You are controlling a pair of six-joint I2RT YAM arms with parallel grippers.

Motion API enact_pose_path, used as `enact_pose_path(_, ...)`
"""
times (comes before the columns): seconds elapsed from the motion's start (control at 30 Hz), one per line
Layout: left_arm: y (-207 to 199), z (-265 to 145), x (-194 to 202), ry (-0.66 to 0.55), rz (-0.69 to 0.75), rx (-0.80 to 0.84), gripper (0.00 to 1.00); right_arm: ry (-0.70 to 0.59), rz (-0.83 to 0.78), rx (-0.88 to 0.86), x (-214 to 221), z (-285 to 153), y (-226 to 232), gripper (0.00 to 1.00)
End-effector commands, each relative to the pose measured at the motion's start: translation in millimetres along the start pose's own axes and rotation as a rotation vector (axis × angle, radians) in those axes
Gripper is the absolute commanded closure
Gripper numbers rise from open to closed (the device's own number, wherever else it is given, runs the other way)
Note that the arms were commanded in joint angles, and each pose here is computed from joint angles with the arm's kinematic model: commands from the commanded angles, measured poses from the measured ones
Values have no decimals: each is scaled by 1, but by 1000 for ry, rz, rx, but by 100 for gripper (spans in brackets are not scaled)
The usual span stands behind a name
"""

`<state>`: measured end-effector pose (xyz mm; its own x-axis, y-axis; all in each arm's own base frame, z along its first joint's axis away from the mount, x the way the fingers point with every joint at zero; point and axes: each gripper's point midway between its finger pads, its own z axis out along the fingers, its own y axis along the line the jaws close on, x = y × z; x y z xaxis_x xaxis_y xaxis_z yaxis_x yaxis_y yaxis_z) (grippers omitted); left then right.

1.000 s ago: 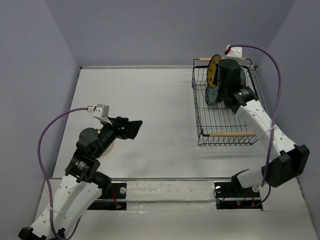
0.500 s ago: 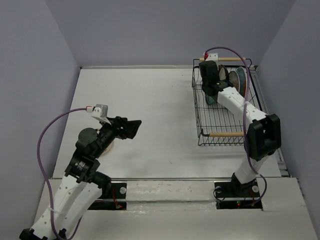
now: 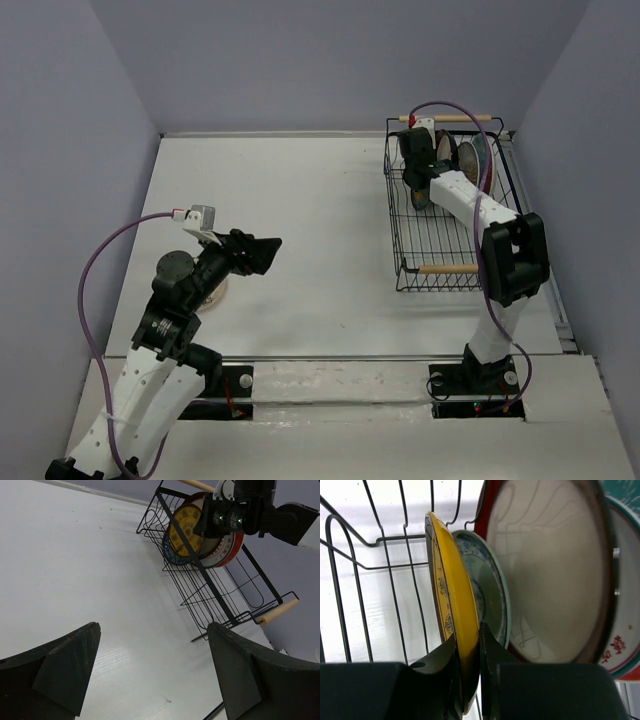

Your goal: Load the plates into the dish rack

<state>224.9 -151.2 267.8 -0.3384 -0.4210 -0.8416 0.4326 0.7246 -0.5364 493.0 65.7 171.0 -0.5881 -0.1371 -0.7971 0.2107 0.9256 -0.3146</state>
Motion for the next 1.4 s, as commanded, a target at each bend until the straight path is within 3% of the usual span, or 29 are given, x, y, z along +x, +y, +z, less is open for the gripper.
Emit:
enact_pose_path(0.0,-13,2,-16,-46,13,61,1,-31,41,-13,-10,4,7,93)
enact_pose_path(0.27,-12,2,-16,-46,10,61,1,-5,33,-21,1,10,13,92)
enact_pose_path(0.33,-12,2,-16,-46,10,60,1,-12,34,-20,-2,7,11,76)
enact_pose_path(0.37,-12,3,-16,-45,11,59,1,-17,37,-18,-5,5,9,63)
enact_pose_path(0.5,-10,4,-16,-42,8,53,1,-59,67,-29,-26,-14,-2,42)
enact_pose_path(0.7,-3,7,-14,-28,5,36,1,-141,172,-181,-63,-64,-7,39)
enact_pose_path(0.77,-2,7,-15,-31,7,32,1,-179,209,-343,-74,-98,5,38)
enact_pose_path(0.9,-1,5,-23,-69,17,12,1,-218,237,-660,-76,-171,64,37)
enact_pose_path(0.93,-2,2,-29,-92,19,7,1,-233,214,-751,-69,-200,96,37)
enact_pose_path(1.07,-20,-13,-60,-166,15,16,1,-210,220,-924,-43,-244,169,37)
enact_pose_path(1.1,-26,-21,-73,-190,19,10,1,-214,289,-1025,-49,-260,187,37)
enact_pose_path(1.23,-24,-64,-122,-387,45,-114,1,-130,375,-1199,-24,-283,250,38)
enact_pose_path(1.37,-8,-100,-143,-517,54,-248,1,-38,393,-1298,6,-305,312,39)
